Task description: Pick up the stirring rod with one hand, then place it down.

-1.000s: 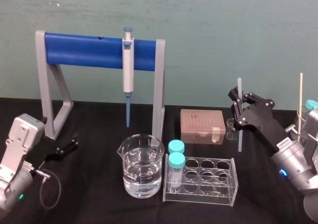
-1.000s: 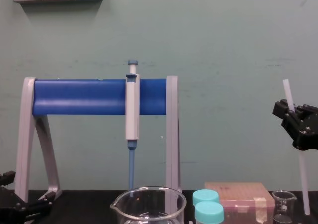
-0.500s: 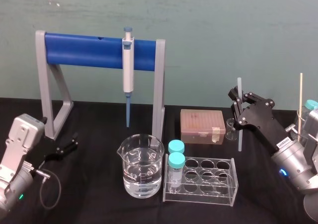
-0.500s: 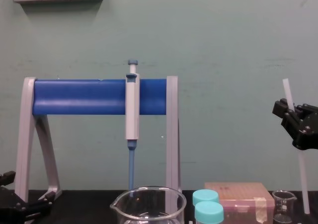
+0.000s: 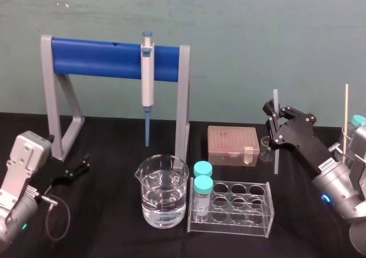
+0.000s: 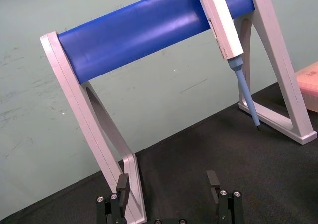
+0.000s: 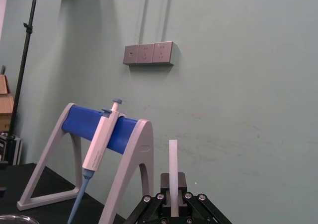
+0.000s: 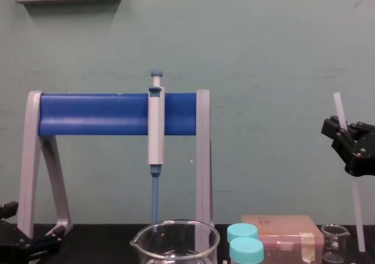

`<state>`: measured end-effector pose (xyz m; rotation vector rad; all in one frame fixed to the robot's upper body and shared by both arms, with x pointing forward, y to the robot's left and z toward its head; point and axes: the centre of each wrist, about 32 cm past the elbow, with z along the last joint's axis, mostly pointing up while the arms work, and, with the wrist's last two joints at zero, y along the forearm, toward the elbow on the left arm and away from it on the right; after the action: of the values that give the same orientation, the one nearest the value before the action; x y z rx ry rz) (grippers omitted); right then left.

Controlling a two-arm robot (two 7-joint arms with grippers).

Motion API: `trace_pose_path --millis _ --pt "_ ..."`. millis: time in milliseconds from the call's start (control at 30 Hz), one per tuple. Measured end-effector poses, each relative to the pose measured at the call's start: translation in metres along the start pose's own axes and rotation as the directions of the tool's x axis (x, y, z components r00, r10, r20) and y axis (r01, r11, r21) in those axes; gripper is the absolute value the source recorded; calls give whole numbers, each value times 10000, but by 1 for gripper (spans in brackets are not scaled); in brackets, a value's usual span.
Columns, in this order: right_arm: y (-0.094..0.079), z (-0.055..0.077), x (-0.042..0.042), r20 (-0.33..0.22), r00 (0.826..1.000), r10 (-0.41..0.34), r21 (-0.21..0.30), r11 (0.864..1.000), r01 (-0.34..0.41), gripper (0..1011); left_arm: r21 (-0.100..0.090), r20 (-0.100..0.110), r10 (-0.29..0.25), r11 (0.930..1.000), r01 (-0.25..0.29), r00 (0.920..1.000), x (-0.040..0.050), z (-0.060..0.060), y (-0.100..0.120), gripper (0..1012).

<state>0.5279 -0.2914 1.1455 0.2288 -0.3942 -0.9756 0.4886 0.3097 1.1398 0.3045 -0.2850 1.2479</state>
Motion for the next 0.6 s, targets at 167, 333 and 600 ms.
trace_pose_path --millis 167,333,600 --pt "0 0 0 1 10000 1 1 10000 -1 66 0 0 1 10000 -1 10000 0 0 0 1000" --pt "0 0 0 0 10000 0 2 10000 0 66 0 0 1 10000 -1 10000 0 0 0 1000" --pt "0 0 0 0 10000 0 2 10000 0 66 0 0 1 10000 -1 10000 0 0 0 1000"
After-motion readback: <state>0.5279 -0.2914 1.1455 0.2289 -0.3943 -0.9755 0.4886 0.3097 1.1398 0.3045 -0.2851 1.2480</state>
